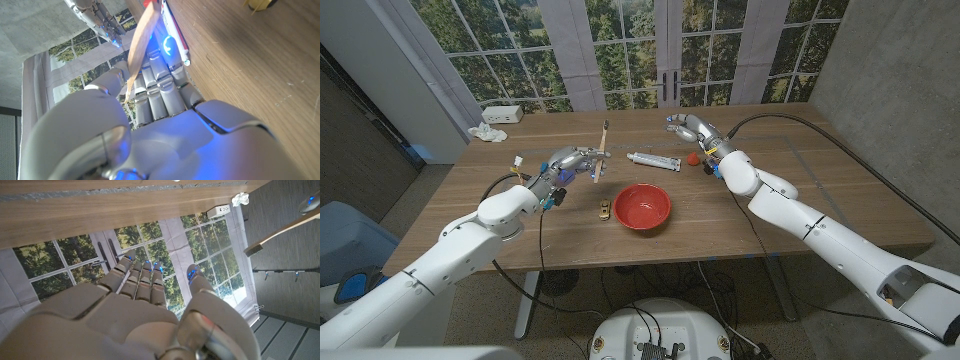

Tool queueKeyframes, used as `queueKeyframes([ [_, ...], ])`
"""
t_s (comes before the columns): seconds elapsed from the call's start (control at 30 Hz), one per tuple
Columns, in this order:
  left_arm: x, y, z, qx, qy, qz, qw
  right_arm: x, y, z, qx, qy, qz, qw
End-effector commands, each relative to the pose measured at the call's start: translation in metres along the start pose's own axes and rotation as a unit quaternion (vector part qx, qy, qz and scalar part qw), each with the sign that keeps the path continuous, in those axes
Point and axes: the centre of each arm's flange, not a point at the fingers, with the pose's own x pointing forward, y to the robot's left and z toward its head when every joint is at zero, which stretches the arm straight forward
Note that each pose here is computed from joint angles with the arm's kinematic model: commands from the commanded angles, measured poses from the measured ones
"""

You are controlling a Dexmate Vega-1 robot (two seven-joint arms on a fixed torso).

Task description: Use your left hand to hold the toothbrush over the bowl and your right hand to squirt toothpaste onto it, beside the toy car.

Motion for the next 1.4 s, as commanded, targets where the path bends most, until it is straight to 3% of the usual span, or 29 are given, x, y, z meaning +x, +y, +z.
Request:
queueKeyframes([
  [0.03, -0.004, 0.000, -0.004, -0.022, 0.009, 0.005, 1.000, 0.012, 0.010, -0.001, -0.038, 0.017, 0.024, 0.9988],
  [0.83, 0.003, 0.005, -0.003, -0.019, 0.028, -0.006, 0.999, 0.031, 0.025, -0.002, -0.105, 0.040, 0.054, 0.9922],
  [1.4, 0.005, 0.008, -0.003, -0.019, 0.030, -0.012, 0.999, 0.045, 0.037, 0.006, -0.142, 0.056, 0.072, 0.9857],
])
